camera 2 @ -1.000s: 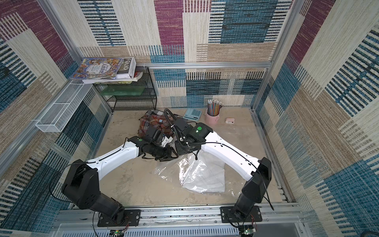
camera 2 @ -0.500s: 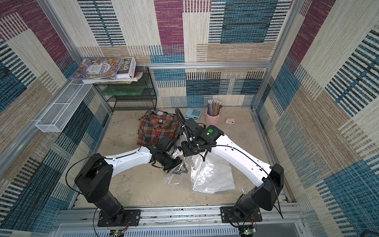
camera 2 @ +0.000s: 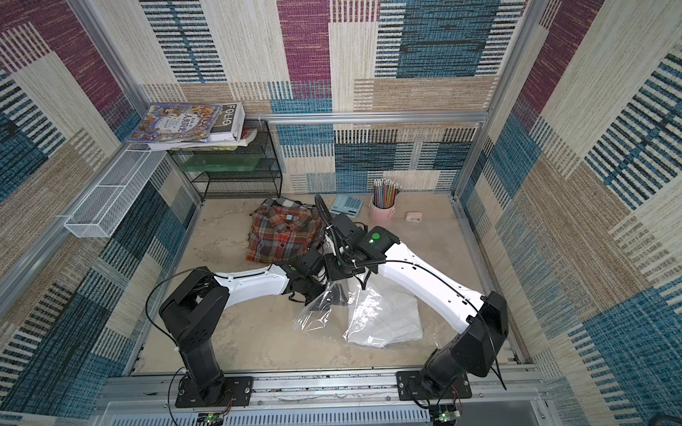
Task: Take the shirt out of the vacuum bag
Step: Take out the shirt from the vacuum bag.
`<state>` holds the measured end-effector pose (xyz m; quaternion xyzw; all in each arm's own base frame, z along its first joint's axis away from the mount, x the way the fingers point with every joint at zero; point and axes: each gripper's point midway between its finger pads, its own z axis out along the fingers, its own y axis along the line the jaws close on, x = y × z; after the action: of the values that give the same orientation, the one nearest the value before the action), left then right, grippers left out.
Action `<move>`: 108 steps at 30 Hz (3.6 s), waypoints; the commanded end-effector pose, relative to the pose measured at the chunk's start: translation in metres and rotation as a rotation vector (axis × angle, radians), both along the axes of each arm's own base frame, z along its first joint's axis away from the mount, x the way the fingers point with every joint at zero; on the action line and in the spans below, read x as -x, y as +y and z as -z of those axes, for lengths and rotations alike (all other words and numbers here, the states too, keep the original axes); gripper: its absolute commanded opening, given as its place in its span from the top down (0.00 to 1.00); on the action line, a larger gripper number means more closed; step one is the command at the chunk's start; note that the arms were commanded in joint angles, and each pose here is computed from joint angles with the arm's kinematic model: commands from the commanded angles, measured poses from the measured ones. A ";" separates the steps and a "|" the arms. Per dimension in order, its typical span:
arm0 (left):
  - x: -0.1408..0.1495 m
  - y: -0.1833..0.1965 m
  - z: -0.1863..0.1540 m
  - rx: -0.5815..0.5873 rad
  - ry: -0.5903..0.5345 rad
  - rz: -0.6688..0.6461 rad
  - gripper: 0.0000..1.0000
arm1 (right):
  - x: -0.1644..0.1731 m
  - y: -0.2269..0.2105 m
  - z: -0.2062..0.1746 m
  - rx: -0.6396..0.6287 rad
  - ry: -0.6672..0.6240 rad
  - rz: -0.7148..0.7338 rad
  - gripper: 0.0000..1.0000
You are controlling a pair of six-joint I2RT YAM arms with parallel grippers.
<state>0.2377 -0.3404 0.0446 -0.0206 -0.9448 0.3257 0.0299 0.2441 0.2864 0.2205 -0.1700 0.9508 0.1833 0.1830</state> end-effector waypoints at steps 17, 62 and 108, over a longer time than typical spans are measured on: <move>-0.062 -0.022 0.019 -0.009 -0.042 -0.366 0.17 | 0.003 0.019 -0.001 -0.122 0.015 -0.007 1.00; -0.046 0.078 0.008 -0.095 -0.044 -0.516 1.00 | -0.029 -0.092 0.060 -0.076 0.078 0.286 1.00; 0.003 0.239 -0.054 -0.047 -0.122 -0.890 1.00 | -0.063 -0.123 -0.005 -0.442 -0.220 0.336 0.04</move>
<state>0.2337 -0.1008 0.0959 0.3779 -0.8647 0.2857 -0.1666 0.2934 0.1403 0.1686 0.0661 0.9253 0.2573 0.2706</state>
